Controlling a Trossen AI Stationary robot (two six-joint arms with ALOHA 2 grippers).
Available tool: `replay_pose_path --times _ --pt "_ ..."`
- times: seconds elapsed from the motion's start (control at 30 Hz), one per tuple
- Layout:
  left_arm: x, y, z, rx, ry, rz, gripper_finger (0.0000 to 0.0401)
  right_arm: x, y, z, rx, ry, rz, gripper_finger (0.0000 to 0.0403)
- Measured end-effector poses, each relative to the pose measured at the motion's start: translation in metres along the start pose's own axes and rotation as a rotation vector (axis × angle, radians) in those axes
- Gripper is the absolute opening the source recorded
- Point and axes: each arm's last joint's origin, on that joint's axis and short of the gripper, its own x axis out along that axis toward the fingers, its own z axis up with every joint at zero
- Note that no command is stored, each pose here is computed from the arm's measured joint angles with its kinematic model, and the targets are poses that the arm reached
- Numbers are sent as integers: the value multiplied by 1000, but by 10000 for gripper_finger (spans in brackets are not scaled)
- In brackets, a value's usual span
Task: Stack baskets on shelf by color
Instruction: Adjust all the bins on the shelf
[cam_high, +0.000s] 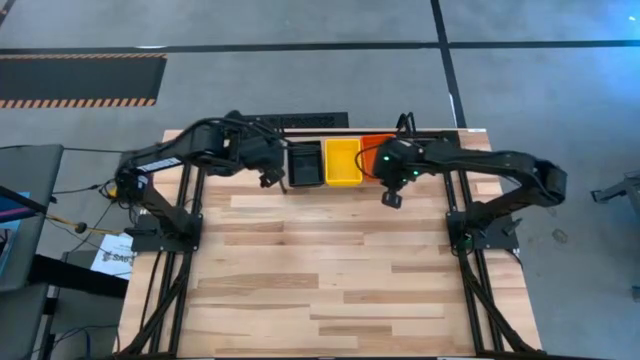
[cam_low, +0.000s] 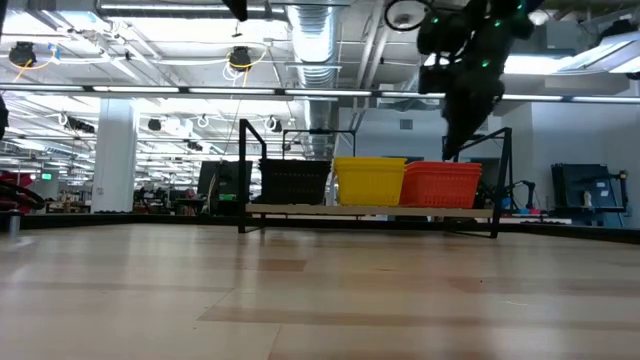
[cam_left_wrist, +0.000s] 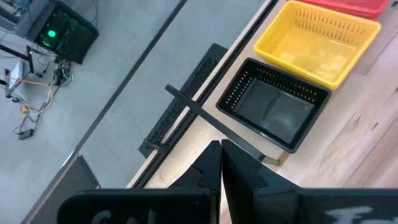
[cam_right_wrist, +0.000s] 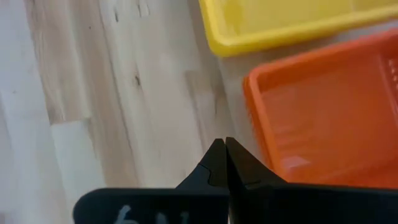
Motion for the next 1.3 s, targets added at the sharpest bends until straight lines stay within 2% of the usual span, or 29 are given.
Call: replay_pose_path --times 0.13,0.33,0.5,0.77,1.03,1.3 --pt "-3 2 -1 -3 -7 -7 0 8 -4 8 -20 -26 -5 0" --pt "-3 1 -1 14 -3 -18 0 -5 -6 16 -65 -68 -16 0" --pt "-3 1 -1 14 -4 -12 0 -16 -22 18 -65 -105 -75 0" --pt "-3 1 -1 15 -4 -11 0 4 -47 11 -23 -28 -106 0" --pt "-3 1 -1 15 -3 -15 0 31 -46 11 -49 50 -76 0" --pt "-3 1 -1 16 -2 -17 0 23 -41 16 -25 -3 -82 1"
